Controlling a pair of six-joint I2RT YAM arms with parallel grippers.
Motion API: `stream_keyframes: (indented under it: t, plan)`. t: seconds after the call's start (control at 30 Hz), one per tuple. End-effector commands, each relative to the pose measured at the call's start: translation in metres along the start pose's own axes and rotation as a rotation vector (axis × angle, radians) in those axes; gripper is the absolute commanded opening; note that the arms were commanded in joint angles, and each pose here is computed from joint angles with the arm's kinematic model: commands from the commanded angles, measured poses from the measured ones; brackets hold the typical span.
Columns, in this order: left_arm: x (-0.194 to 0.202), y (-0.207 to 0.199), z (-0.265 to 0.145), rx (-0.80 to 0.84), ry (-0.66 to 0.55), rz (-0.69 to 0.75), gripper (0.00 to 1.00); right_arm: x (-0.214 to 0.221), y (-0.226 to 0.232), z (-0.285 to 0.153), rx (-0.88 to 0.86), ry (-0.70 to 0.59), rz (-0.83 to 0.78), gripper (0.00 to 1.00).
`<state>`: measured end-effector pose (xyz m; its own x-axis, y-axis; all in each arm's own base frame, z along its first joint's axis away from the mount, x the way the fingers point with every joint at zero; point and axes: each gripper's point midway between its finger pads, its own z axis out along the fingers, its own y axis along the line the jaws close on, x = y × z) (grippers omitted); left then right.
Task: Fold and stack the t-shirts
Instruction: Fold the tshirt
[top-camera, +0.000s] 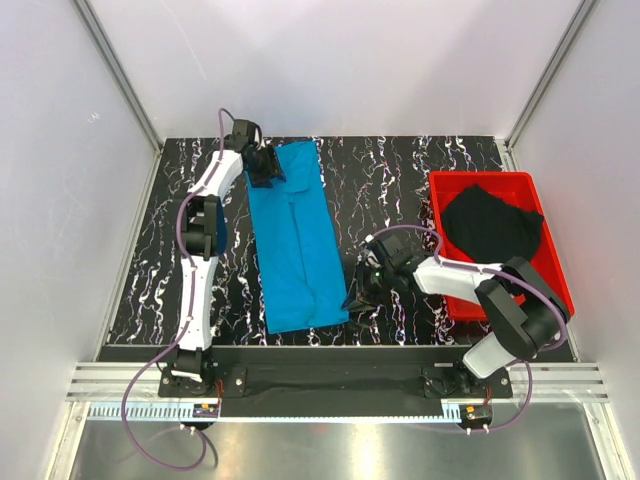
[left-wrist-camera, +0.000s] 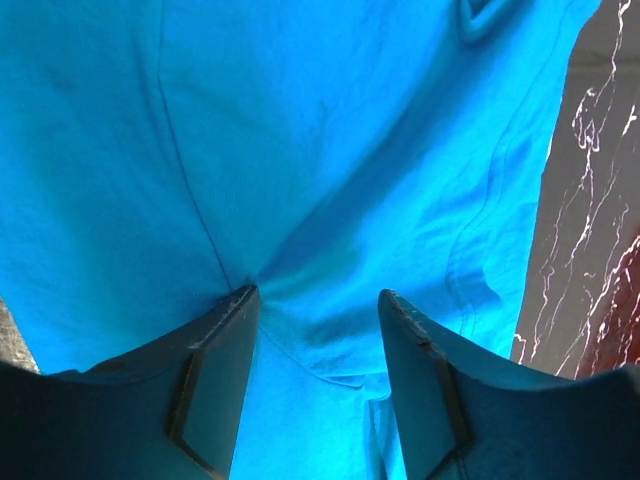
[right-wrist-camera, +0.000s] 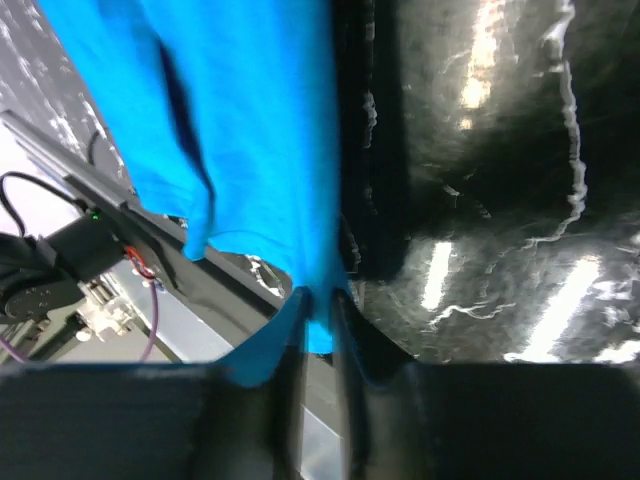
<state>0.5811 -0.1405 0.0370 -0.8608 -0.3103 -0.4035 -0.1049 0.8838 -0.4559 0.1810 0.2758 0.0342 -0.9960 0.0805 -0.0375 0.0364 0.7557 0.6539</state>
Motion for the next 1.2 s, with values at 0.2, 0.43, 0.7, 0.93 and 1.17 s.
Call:
stream_keyframes:
  t: [0.2, 0.43, 0.7, 0.93, 1.17]
  plan:
    - [-0.047, -0.055, -0.153, 0.055, -0.251, 0.078, 0.66, -0.094, 0.035, -0.051, 0.254, -0.242, -0.302, 0.61]
    - [-0.016, -0.062, -0.217, 0.055, -0.264, 0.095, 0.69, -0.171, 0.081, -0.067, 0.219, -0.318, -0.378, 0.67]
    - [0.149, -0.006, -0.205, -0.060, -0.091, 0.029, 0.70, -0.115, 0.059, -0.037, 0.099, -0.106, -0.354, 0.67]
    - [0.276, 0.024, -0.207, -0.123, 0.000, -0.078, 0.63, -0.042, 0.014, -0.024, 0.114, 0.032, -0.323, 0.67]
    - [0.347, 0.042, -0.211, -0.179, 0.000, -0.191, 0.64, 0.003, -0.009, -0.012, 0.053, 0.061, -0.205, 0.67]
